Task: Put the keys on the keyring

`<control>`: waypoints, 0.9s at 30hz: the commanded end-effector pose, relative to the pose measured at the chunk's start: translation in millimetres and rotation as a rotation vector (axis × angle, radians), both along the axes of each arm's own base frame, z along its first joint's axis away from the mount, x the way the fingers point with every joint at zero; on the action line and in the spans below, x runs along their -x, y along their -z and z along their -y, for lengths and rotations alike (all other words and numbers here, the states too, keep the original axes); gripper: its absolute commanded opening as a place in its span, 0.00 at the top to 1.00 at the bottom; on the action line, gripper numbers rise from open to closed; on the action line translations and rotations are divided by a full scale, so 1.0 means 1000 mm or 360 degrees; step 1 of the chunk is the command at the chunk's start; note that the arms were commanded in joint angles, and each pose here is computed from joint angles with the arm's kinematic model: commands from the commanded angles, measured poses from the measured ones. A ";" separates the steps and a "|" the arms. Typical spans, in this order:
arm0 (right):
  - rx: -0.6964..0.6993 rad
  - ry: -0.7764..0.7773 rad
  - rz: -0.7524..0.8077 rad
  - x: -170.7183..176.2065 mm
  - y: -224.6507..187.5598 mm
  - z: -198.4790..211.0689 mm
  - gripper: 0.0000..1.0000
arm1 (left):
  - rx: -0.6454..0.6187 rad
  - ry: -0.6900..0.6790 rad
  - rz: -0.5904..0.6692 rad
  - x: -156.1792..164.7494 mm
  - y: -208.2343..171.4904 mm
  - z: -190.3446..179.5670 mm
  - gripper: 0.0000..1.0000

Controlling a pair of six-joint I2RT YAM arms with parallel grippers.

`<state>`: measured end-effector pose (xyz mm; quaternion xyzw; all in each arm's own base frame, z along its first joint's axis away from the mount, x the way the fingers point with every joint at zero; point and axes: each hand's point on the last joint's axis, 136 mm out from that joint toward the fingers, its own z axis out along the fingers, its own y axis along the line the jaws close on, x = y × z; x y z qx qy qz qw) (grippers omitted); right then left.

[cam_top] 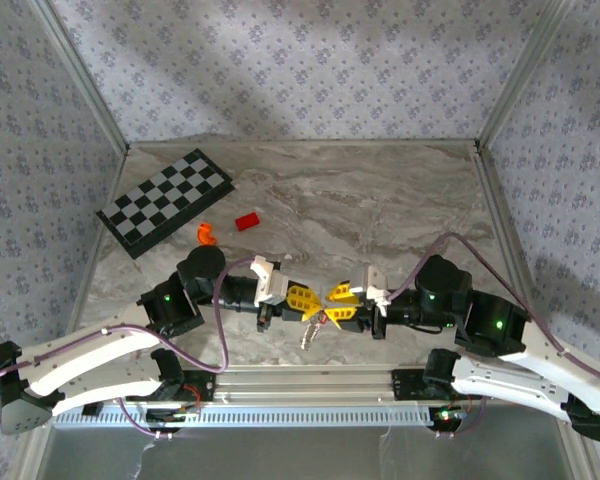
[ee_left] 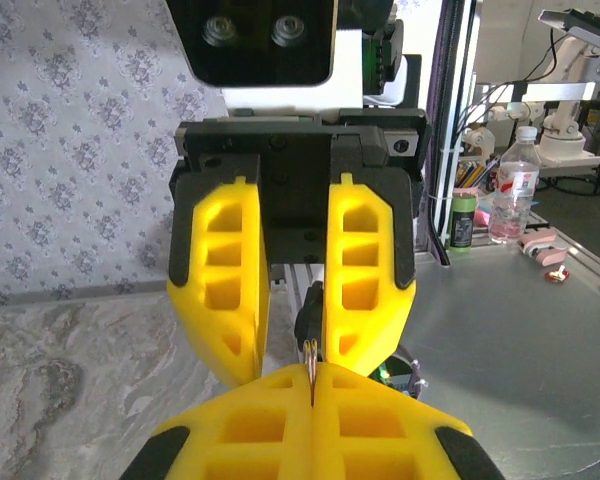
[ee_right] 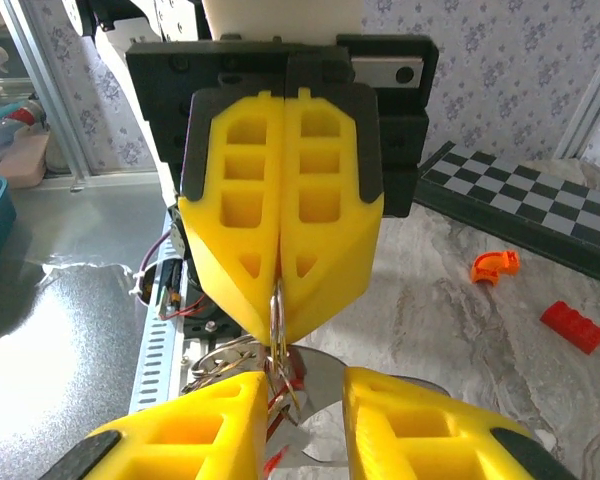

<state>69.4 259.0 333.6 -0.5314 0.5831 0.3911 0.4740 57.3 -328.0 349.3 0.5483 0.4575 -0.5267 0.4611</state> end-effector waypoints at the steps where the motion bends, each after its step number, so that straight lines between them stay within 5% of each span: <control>1: -0.0029 -0.0037 0.0002 0.004 -0.003 -0.002 0.78 | 0.0129 0.0067 0.0048 0.011 -0.024 -0.006 1.00; 15: 0.0032 -0.0045 -0.0023 0.002 0.009 -0.004 0.99 | 0.0163 0.0106 0.0036 0.014 -0.029 -0.006 1.00; 27: 0.0041 -0.0098 -0.0030 0.004 0.009 -0.011 1.00 | 0.0186 0.0132 0.0030 0.017 -0.030 -0.006 1.00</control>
